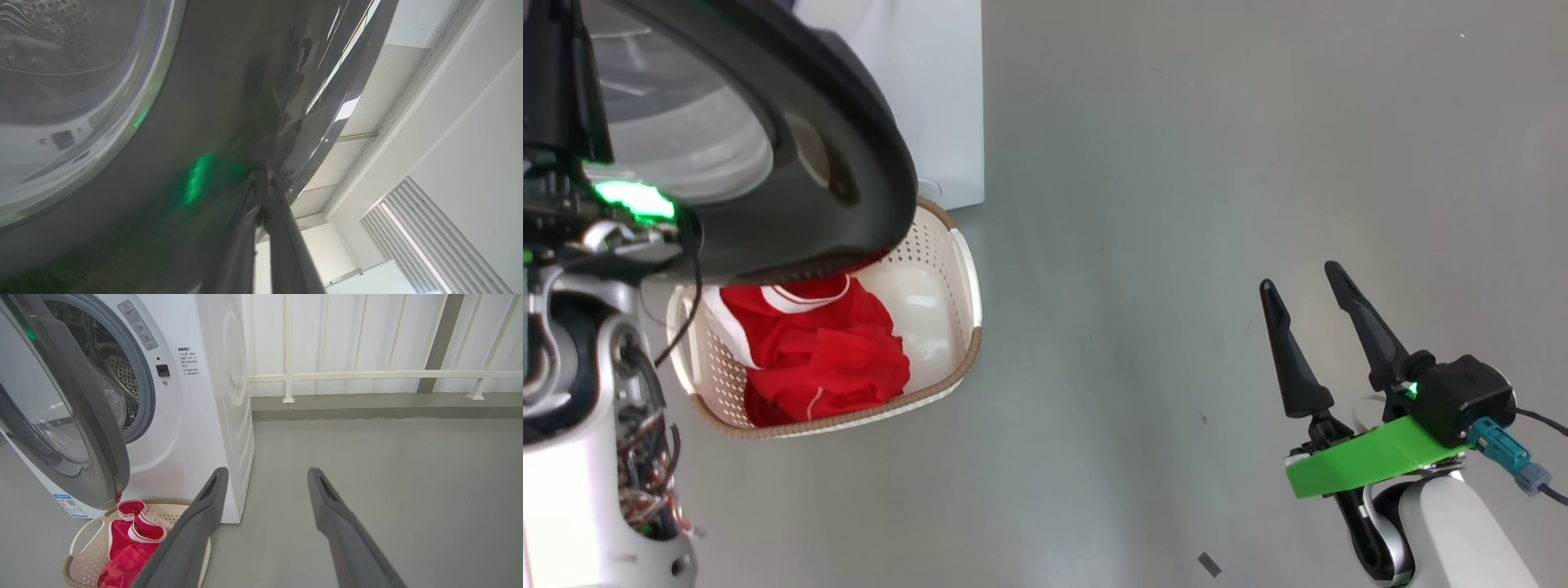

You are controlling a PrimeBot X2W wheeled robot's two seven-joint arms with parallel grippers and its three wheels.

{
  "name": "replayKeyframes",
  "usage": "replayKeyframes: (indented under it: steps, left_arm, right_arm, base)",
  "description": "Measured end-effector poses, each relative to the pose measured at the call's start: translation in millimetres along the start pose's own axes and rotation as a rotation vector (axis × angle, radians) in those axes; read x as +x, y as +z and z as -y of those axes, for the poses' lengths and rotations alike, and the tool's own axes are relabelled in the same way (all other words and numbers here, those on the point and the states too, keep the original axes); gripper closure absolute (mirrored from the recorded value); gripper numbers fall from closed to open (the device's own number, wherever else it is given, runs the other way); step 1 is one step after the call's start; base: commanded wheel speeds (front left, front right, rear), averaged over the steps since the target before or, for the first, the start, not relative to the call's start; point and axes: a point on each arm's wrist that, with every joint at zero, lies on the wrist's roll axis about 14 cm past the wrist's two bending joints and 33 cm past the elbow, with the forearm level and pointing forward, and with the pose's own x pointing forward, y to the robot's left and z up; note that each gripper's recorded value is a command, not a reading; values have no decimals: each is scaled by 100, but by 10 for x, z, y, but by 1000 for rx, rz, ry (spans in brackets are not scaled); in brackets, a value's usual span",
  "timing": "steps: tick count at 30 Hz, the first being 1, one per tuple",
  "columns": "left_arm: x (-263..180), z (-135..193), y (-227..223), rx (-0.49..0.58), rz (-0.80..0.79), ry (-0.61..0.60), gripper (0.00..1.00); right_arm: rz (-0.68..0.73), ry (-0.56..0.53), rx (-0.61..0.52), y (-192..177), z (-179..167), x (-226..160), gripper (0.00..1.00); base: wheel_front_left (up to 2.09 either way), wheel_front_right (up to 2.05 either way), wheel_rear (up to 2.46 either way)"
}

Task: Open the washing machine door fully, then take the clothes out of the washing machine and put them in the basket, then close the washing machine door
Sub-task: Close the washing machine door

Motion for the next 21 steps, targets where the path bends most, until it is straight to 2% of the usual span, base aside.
replayKeyframes:
  steps: [21]
  left_arm:
    - [490, -310, -63, -2, -20, 13, 100]
  right_arm:
    - [-31, -35, 3, -132, 130, 75, 0]
  base:
    - [0, 0, 0]
